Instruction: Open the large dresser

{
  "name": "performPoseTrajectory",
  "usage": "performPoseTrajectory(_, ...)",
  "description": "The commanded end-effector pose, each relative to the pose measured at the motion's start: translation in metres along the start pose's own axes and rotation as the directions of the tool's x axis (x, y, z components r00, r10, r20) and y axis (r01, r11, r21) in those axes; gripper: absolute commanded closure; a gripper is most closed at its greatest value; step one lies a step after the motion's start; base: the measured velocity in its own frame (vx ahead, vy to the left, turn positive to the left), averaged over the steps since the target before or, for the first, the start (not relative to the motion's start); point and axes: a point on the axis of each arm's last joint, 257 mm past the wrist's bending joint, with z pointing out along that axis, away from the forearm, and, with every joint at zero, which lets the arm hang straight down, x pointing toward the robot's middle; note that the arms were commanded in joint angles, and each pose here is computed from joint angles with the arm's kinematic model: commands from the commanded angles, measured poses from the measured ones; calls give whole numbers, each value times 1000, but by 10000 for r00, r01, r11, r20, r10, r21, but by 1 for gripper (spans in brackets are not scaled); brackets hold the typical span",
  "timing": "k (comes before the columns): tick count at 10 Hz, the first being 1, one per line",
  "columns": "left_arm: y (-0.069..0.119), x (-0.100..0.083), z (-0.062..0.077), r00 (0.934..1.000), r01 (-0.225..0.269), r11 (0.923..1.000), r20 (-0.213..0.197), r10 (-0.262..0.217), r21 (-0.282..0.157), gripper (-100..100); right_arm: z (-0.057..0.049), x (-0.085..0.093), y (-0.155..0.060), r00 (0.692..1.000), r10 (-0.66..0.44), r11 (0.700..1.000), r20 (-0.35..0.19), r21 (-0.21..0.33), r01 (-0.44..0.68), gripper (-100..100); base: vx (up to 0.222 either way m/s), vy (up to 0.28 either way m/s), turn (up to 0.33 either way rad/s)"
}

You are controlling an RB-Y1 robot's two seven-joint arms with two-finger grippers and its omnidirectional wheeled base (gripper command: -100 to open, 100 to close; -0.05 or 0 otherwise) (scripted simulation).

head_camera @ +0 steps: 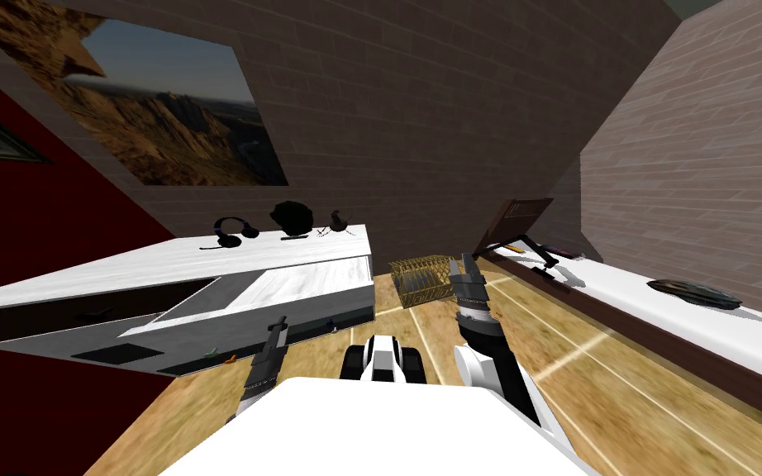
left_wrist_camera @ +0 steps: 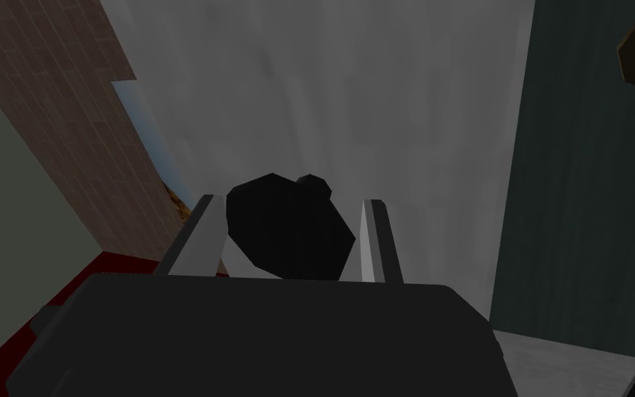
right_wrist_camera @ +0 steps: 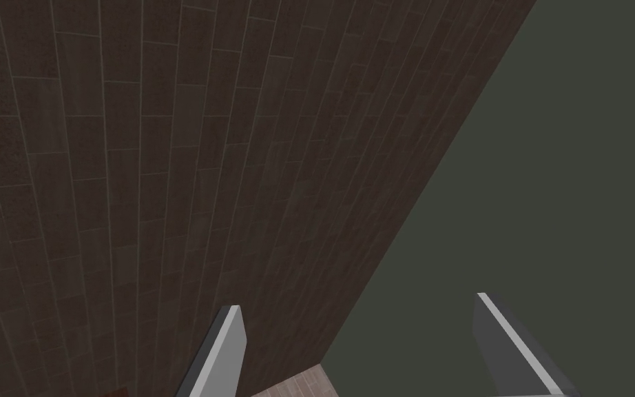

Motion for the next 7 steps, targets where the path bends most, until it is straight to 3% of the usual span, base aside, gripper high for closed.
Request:
performPoseTrajectory(1, -9, 0, -6, 10000, 7, 9998, -60, -6, 213, 100, 0, 0, 0, 10000, 1, 10000, 0, -1, -1, 0, -190, -44, 18)
performPoseTrajectory(5, -11, 3, -16, 9999, 59, 9998, -154, -56, 197, 100, 0, 0, 0, 10000, 1, 10000, 0, 0, -1, 0, -131, -36, 25)
performPoseTrajectory(6, -17, -7, -22, 9999, 71, 9999, -100, -71, 73, -100, 0, 0, 0, 10000, 1, 10000, 0, 0, -1, 0, -40, -20, -10)
performPoseTrajectory(7, -23, -13, -25, 9999, 71, 10000, -82, -71, 69, -100, 0, 0, 0, 10000, 0, 10000, 0, 2, 0, 0, 78, -16, -16)
